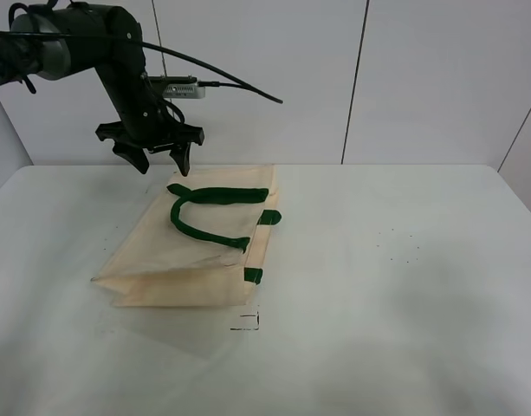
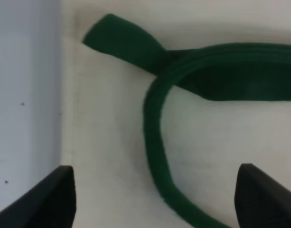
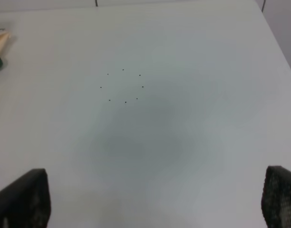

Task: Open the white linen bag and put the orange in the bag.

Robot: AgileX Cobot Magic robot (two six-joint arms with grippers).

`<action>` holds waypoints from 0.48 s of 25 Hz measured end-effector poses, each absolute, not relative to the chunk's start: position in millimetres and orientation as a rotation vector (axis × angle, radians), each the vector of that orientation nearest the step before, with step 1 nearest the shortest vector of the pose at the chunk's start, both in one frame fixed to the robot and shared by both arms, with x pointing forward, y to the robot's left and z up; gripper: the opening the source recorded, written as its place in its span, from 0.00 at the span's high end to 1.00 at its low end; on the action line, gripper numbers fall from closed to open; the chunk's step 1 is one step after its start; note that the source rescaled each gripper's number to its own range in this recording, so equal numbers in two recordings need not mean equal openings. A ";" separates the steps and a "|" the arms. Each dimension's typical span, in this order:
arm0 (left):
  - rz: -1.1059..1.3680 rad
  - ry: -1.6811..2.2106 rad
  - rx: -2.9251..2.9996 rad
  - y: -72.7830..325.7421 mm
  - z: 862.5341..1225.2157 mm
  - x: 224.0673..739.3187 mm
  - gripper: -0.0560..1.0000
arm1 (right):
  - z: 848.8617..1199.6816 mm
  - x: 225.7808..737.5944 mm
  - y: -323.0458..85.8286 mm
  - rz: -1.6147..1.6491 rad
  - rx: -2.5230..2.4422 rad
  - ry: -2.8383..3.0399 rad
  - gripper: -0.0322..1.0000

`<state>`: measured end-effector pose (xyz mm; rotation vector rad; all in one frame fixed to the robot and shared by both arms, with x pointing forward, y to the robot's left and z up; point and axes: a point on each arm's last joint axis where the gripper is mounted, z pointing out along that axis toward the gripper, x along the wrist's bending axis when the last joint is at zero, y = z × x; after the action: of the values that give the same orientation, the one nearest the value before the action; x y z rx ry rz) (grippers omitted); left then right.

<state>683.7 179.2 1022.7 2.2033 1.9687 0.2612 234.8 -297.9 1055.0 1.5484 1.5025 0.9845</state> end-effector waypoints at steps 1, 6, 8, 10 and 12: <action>0.260 1.981 2.192 183.8 1022.7 685.0 0.17 | 1055.0 234.8 -297.9 0.985 1.548 1.502 0.02; 0.266 2.082 2.116 222.3 1022.5 692.5 0.17 | 1055.0 234.8 -297.9 0.985 1.548 1.502 0.02; 0.265 2.148 2.071 246.4 1022.3 695.0 0.17 | 1055.0 234.8 -297.9 0.985 1.548 1.502 0.02; 0.263 2.211 2.028 269.7 1022.1 695.9 0.17 | 1055.0 234.8 -297.9 0.985 1.548 1.502 0.02; 0.262 2.270 1.991 290.8 1021.8 695.6 0.17 | 1055.0 234.8 -297.8 0.986 1.549 1.503 0.02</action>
<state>695.6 290.8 1021.8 1.9914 2.2697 0.2617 234.8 -297.8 1055.0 1.5486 1.5027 0.9856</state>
